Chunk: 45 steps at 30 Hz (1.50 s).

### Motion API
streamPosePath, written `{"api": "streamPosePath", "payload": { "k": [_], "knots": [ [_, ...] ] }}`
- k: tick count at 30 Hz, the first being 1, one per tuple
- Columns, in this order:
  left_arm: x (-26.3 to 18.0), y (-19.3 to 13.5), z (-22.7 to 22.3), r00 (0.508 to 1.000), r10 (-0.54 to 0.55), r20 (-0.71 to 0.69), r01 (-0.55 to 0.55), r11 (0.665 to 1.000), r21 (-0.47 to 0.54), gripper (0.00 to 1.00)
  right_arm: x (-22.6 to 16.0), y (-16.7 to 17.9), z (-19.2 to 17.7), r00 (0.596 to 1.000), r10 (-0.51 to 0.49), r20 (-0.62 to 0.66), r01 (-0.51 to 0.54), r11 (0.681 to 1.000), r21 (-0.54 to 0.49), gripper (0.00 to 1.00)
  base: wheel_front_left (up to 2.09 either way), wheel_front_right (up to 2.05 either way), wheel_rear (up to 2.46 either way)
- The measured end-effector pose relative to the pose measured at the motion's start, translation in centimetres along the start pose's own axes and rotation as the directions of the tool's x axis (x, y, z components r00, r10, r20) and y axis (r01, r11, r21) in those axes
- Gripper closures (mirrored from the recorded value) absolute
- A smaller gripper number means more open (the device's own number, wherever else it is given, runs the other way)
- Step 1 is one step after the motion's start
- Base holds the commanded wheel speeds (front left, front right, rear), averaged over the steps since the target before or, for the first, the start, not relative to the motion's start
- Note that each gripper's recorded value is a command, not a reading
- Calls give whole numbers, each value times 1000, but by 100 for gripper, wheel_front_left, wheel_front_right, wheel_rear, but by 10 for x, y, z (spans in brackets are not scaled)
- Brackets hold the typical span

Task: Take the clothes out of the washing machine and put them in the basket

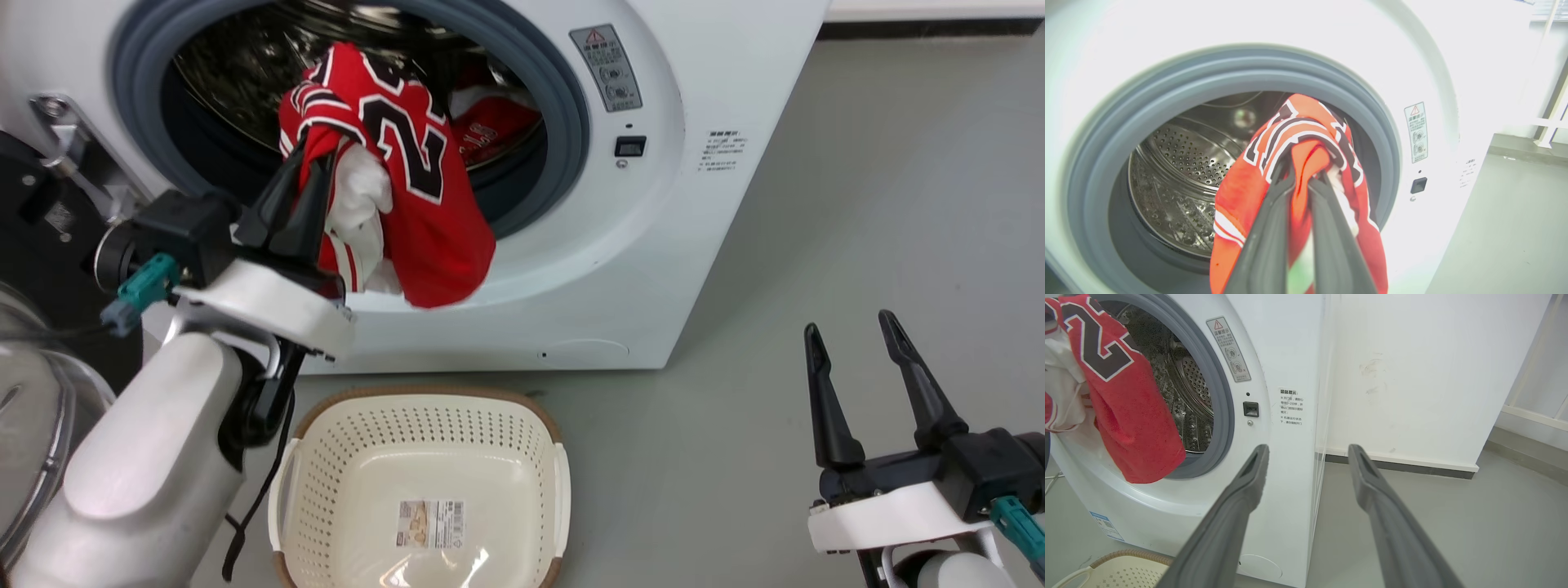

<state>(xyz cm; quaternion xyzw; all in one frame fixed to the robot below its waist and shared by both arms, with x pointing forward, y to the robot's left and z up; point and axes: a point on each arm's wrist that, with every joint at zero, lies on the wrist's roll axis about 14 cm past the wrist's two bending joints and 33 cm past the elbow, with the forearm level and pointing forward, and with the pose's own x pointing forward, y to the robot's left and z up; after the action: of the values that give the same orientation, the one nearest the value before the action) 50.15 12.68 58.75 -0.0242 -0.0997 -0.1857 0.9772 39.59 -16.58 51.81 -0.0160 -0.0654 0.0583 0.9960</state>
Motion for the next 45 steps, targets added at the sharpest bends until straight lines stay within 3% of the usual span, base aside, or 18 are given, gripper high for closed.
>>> {"api": "streamPosePath", "payload": {
  "k": [11, 20, 25, 30, 33, 38, 45],
  "knots": [
    [-48, -18, 75, 987, -10, 159, -2, 997, 74, 100, -15, 8, 14, 999, 18, 30, -18, 1000, 4, 0, 0, 0, 0],
    [-71, -31, 72, 993, -32, 113, 23, 996, 81, 100, -17, 7, 14, 999, 15, 29, -15, 1000, 6, 0, 0, 0, 0],
    [-81, -42, 32, 998, -62, -9, 62, 997, 44, 100, -14, 6, 7, 1000, 10, 11, -10, 1000, 12, 0, 0, 0, 0],
    [-91, -50, -25, 985, -66, -158, 52, 994, -93, 100, -5, 2, 0, 1000, 4, -2, -4, 1000, 11, 0, 0, 0, 0],
    [-98, -47, -67, 963, -67, -262, 35, 992, -124, 100, 6, 0, -3, 1000, 2, -2, -2, 1000, 10, 0, 0, 0, 0],
    [-115, -52, -148, 887, -97, -452, -6, 975, -222, 100, 23, -6, -18, 1000, -8, -23, 9, 1000, 6, 0, 0, 0, 0],
    [-140, -42, -260, 716, -108, -689, -48, 978, -204, 100, 47, -17, -47, 997, -30, -65, 30, 1000, -3, 0, 0, 0, 0]
  ]
}}
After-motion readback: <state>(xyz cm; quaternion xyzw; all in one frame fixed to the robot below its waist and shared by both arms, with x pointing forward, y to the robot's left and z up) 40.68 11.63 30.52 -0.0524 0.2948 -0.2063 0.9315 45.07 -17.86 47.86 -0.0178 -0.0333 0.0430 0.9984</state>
